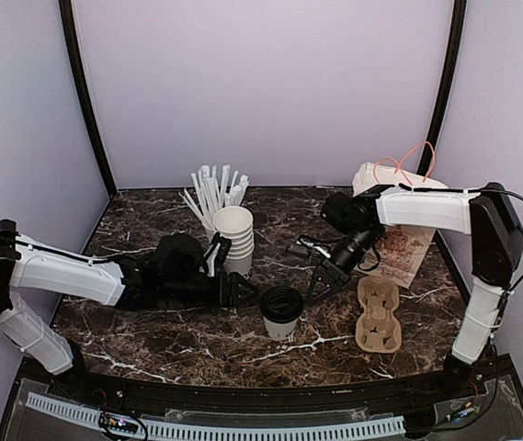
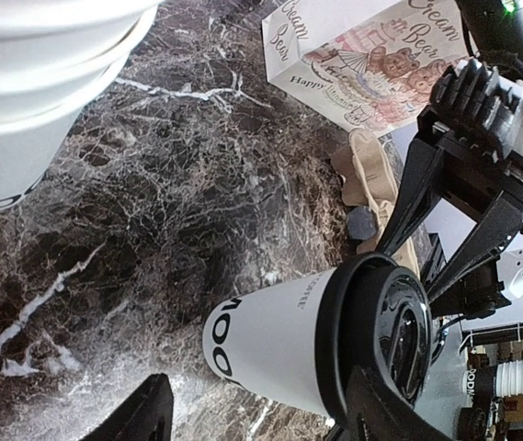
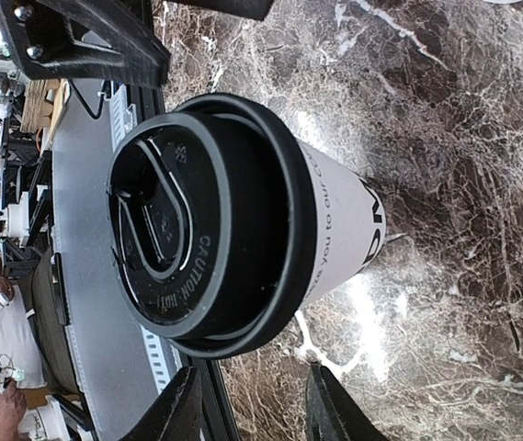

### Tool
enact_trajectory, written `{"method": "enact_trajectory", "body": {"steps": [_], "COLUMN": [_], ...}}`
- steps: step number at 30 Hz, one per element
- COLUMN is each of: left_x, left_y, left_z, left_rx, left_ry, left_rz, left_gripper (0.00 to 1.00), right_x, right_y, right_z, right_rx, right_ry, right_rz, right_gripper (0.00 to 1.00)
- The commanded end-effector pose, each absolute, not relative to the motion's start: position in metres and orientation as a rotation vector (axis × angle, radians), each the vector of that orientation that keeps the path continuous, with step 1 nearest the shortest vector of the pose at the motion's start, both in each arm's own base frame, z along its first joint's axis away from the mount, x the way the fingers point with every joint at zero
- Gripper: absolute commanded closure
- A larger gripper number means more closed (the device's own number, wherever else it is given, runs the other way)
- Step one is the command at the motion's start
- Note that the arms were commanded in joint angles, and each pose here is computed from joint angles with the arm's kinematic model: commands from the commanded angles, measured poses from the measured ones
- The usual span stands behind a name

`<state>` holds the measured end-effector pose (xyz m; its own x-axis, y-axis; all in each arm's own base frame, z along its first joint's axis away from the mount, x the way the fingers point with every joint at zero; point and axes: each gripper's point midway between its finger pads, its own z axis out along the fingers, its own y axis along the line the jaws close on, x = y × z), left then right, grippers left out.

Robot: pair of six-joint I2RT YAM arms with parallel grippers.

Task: Pack the takeout coffee

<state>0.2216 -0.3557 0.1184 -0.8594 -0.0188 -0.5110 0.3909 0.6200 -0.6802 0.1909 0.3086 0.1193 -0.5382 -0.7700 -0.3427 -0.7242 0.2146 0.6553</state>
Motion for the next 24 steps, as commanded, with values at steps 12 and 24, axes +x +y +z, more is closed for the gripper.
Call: {"method": "enact_trajectory", "body": {"steps": [12, 24], "left_x": [0.221, 0.224], "left_y": [-0.373, -0.367], "left_z": [0.114, 0.117], "left_rx": [0.324, 0.304], "left_ry": [2.388, 2.390], "left_rz": [-1.229, -1.173], "left_gripper": [0.33, 0.33], "right_x": [0.198, 0.198], "right_y": [0.319, 0.321], "right_z": [0.122, 0.116], "right_rx": [1.445, 1.422], "right_ry": [-2.389, -2.377], "right_rz": [-1.298, -1.290], "right_gripper": [0.55, 0.54]}}
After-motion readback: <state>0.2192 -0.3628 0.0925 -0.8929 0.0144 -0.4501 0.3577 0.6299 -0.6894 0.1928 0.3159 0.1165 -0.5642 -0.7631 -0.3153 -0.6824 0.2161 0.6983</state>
